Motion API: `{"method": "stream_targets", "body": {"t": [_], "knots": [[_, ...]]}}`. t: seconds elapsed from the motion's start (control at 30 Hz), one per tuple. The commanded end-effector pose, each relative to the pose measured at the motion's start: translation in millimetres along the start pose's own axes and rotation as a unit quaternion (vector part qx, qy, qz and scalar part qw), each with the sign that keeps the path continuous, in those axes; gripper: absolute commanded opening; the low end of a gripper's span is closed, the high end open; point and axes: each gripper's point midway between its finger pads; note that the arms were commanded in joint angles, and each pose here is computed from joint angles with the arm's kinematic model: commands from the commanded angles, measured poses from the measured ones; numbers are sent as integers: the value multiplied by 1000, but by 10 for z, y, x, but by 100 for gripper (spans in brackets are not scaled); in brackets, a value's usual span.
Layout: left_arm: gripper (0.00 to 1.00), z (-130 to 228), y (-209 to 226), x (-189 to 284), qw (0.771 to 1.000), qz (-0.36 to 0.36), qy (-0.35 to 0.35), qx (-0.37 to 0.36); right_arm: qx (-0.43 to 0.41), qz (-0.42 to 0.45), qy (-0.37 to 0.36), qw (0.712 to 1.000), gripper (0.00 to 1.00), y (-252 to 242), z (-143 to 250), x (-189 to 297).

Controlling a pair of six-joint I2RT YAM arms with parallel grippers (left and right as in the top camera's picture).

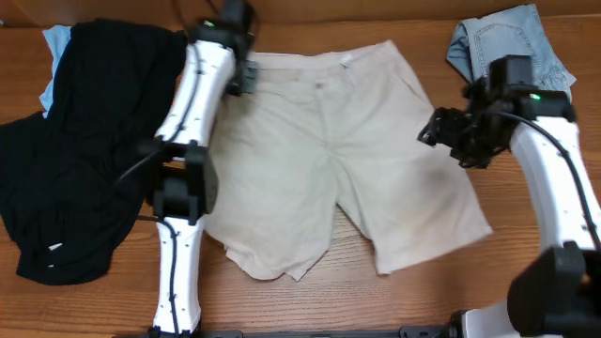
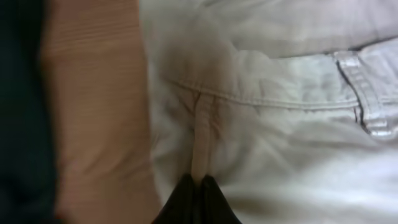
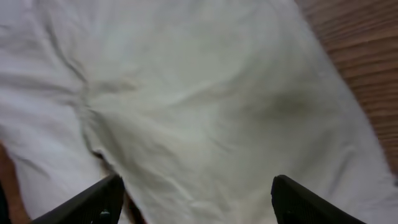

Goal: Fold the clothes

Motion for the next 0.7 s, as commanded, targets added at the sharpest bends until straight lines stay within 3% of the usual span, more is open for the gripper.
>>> {"method": "stream_targets", "body": {"t": [0.0,0.1,0.17,0.3,0.37,0.5,0.67], "knots": [[6,98,564,107,997,-32,24,68,-6,23,15,1000,80,-106,-4,-148],[11,302,695,6,994,-19,70,83,-9,24,28,999,80,-130,11,-237],[21,360,738,-21,993,-13,82,89,-9,25,35,999,80,-126,28,-276],[61,393,742,-18,992,-5,90,85,0,27,56,998,80,-62,122,-363],[76,410,724,-7,992,-5,93,79,4,29,67,997,80,-8,207,-429],[87,418,624,79,993,12,95,64,6,31,88,996,78,85,402,-606],[86,311,325,378,990,110,72,43,27,36,121,992,69,184,746,-879]]}}
Point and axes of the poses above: each gripper's point midway between its finger pads, its own x axis back along the fingers, its own y axis along the line the jaws close on, z = x × y, and after that the axes turned 4 degrees about x, right-handed
